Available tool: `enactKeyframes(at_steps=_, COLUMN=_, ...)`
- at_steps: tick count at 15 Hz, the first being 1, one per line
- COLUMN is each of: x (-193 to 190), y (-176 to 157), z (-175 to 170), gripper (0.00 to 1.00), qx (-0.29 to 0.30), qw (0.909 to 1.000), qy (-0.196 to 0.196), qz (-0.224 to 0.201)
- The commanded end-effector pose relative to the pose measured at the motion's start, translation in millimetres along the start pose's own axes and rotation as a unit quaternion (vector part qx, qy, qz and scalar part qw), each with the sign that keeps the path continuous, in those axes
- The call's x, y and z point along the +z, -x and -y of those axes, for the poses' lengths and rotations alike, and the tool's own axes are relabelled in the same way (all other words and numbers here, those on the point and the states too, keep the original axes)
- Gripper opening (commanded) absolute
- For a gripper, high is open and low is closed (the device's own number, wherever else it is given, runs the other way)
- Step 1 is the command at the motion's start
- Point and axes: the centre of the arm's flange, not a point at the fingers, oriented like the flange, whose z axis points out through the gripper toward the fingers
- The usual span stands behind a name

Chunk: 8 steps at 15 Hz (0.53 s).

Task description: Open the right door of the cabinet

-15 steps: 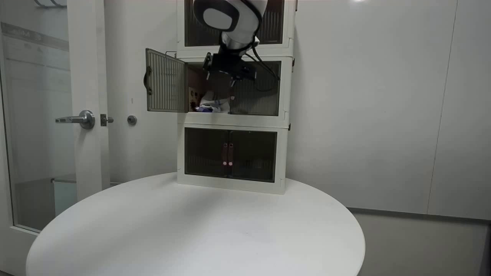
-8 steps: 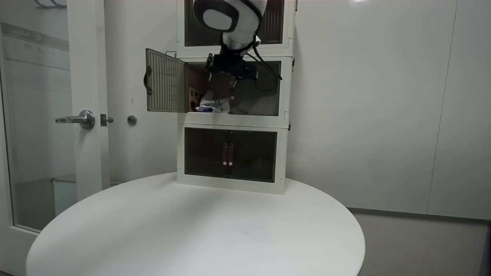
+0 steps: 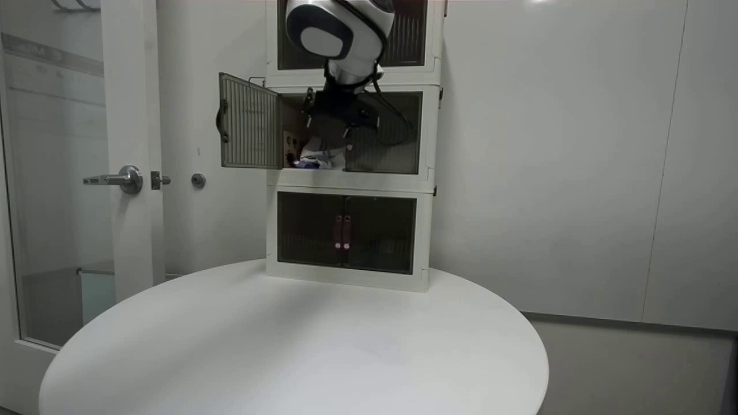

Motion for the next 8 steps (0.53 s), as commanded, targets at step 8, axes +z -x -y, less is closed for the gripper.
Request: enactKeyframes(at_steps=8, x=0.3, y=-3.5, z=-20.5, gripper=1.00, qx=0.002, qw=0.9997, qy=0.013, qz=0.020)
